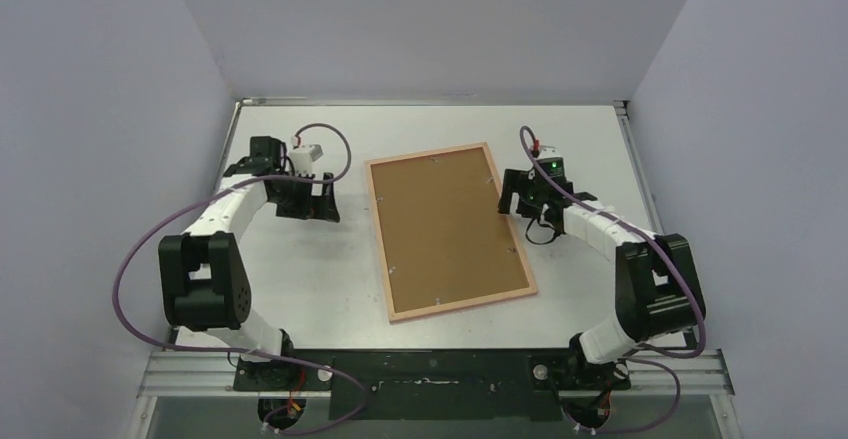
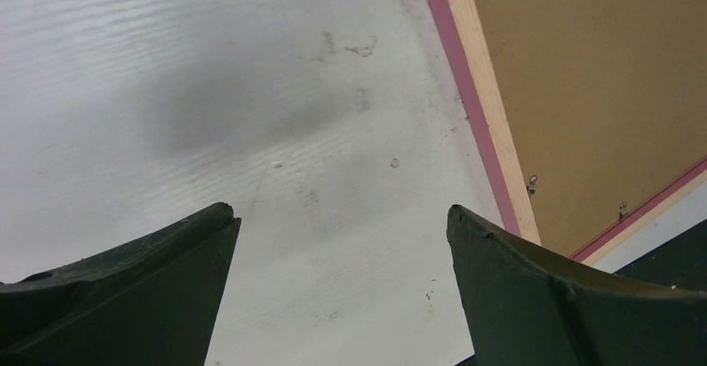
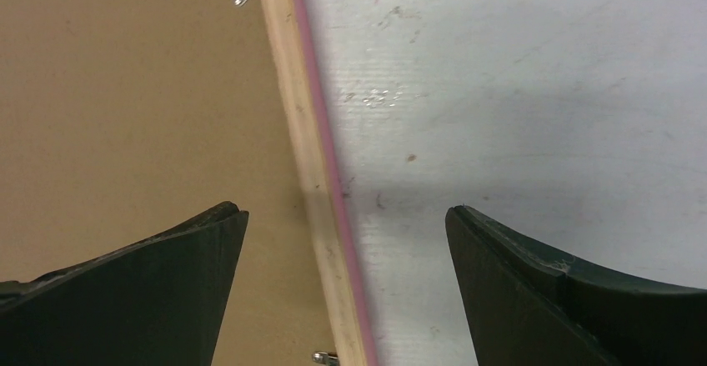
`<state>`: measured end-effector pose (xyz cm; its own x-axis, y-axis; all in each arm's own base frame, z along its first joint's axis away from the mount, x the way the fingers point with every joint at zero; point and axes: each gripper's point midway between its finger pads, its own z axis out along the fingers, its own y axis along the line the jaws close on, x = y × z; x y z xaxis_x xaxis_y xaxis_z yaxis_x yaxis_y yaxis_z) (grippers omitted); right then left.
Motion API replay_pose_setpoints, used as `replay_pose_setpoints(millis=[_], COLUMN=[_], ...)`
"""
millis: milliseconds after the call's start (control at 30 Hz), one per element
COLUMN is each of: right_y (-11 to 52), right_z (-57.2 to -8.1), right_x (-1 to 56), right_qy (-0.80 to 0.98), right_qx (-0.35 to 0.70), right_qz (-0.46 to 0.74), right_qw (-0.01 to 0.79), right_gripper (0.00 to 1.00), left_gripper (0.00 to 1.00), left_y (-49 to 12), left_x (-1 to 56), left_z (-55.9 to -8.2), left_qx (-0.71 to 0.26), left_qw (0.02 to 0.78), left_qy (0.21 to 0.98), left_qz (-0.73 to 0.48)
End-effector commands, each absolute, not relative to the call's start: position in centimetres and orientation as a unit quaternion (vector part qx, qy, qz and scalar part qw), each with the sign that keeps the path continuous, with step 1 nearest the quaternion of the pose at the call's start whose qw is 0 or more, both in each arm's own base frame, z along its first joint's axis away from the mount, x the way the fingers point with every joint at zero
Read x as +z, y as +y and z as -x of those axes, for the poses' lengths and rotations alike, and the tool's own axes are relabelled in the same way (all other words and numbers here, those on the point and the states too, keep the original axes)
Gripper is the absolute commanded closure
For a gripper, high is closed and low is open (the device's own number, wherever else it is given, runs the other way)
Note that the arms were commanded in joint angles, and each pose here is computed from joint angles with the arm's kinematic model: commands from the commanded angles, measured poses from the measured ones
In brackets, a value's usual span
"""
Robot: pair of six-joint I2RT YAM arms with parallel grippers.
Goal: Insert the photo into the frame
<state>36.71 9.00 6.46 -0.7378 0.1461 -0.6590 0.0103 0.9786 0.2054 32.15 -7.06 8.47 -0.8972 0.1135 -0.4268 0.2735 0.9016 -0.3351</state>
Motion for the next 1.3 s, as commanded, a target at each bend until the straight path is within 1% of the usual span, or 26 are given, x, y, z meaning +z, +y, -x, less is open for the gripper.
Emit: replay_pose_setpoints(millis=[0, 33, 67, 167, 267, 333, 367, 467, 500, 533, 600, 633, 733, 800, 933, 1000, 1267], right_y=[11.8, 12.2, 12.4, 12.5, 12.1, 11.9, 11.9, 12.1, 12.3, 12.4, 12.7, 12.8, 13.1, 13.5, 14.1, 14.3, 14.3], right_z=[-37.3, -37.2, -37.1, -37.0, -36.8, -36.6, -36.5, -36.3, -36.2, -36.2, -36.2, -36.1, -36.2, -36.3, -36.5, -36.4, -35.6], right_x=[6.3, 6.0, 5.6, 4.5, 3.8, 3.4, 3.3, 2.7, 2.5, 2.4, 2.3, 2.3, 2.7, 3.3, 5.1, 5.7, 6.9], right_qy=[0.925, 0.926, 0.928, 0.933, 0.935, 0.936, 0.936, 0.939, 0.940, 0.940, 0.940, 0.940, 0.940, 0.940, 0.936, 0.935, 0.934], right_qx=[0.091, 0.089, 0.085, 0.080, 0.072, 0.069, 0.069, 0.072, 0.074, 0.076, 0.082, 0.084, 0.091, 0.096, 0.105, 0.111, 0.111], right_qz=[0.013, 0.019, 0.020, 0.012, 0.006, 0.005, 0.006, 0.010, 0.012, 0.013, 0.016, 0.016, 0.011, 0.007, -0.003, -0.002, -0.007], right_qw=[0.369, 0.365, 0.362, 0.352, 0.348, 0.346, 0.345, 0.337, 0.334, 0.332, 0.331, 0.331, 0.328, 0.328, 0.335, 0.336, 0.340], right_gripper=[0.06, 0.07, 0.09, 0.16, 0.24, 0.30, 0.33, 0.47, 0.52, 0.55, 0.56, 0.58, 0.68, 0.72, 0.87, 0.94, 0.95], left_gripper=[0.04, 0.04, 0.04, 0.04, 0.04, 0.04, 0.04, 0.04, 0.04, 0.04, 0.04, 0.04, 0.04, 0.04, 0.04, 0.04, 0.04], left_y=[-3.2, -2.5, -1.6, -0.2, 0.2, 1.6, 1.8, 0.6, -0.1, -0.7, -2.5, -4.0, -7.8, -10.8, -16.1, -18.2, -23.6], left_x=[12.3, 12.2, 11.9, 12.3, 14.2, 14.8, 14.8, 14.5, 14.7, 15.0, 15.2, 15.1, 14.7, 14.9, 16.1, 16.1, 11.5], left_z=[-36.0, -36.2, -36.4, -36.9, -37.1, -37.7, -38.0, -37.2, -37.2, -37.1, -36.6, -36.1, -34.2, -32.7, -29.2, -27.0, -18.4], left_qx=[-0.204, -0.199, -0.170, -0.071, -0.040, -0.012, -0.012, -0.075, -0.084, -0.078, -0.056, -0.049, -0.042, -0.061, -0.135, -0.146, -0.137], left_qw=[0.282, 0.280, 0.281, 0.323, 0.371, 0.389, 0.390, 0.359, 0.361, 0.369, 0.377, 0.376, 0.354, 0.338, 0.324, 0.312, 0.202], left_qy=[0.935, 0.936, 0.942, 0.937, 0.919, 0.916, 0.916, 0.923, 0.919, 0.914, 0.902, 0.895, 0.879, 0.867, 0.827, 0.805, 0.753], left_qz=[-0.073, -0.069, -0.073, -0.114, -0.128, -0.095, -0.091, -0.120, -0.134, -0.150, -0.202, -0.235, -0.317, -0.362, -0.440, -0.483, -0.611])
